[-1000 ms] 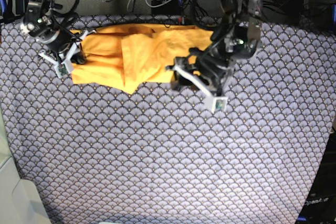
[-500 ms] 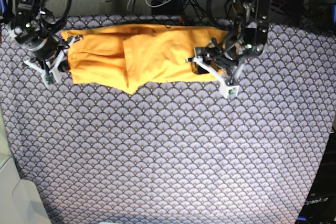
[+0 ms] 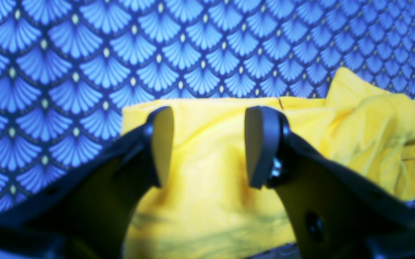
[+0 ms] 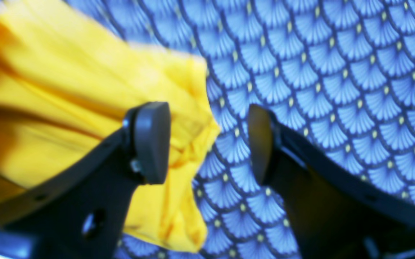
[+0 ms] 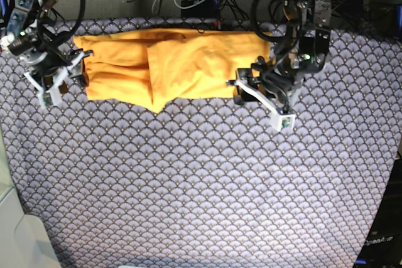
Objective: Fold the T-shirt properly
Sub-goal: 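Open the left gripper and lift it off the folded shirt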
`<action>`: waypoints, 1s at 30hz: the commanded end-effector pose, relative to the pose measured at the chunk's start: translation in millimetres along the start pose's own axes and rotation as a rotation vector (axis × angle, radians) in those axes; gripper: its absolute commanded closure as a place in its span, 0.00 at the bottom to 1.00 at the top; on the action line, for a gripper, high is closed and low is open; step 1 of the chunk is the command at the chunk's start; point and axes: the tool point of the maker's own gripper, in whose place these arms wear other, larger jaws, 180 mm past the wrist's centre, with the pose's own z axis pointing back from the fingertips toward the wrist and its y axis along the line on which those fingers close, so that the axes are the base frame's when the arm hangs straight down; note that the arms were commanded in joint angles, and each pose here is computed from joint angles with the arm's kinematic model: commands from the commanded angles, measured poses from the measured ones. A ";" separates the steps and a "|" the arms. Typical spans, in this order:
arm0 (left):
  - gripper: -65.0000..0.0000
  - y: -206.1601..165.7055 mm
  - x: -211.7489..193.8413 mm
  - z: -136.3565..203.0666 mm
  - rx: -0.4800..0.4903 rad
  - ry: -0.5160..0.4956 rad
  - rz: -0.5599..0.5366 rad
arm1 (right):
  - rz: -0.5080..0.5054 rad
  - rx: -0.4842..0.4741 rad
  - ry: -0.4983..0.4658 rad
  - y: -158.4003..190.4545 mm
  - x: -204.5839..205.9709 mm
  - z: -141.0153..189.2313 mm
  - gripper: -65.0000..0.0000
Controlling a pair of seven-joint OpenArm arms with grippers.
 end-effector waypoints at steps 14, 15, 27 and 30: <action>0.52 53.7 31.3 20.8 0.114 -0.110 0.087 | -0.215 0.164 0.031 -3.7 -18.9 -13.9 0.43; 0.52 57.7 31.9 22.2 0.123 -0.114 0.094 | -0.222 0.161 0.046 -8.1 -23.3 -15.3 0.43; 0.52 95.1 42.9 38.4 0.208 -0.150 0.110 | -0.242 0.174 0.063 -6.3 -27.6 -20.8 0.43; 0.52 99.2 44.2 40.4 0.217 -0.156 0.116 | -0.249 0.179 0.073 -3.2 -32.5 -20.6 0.43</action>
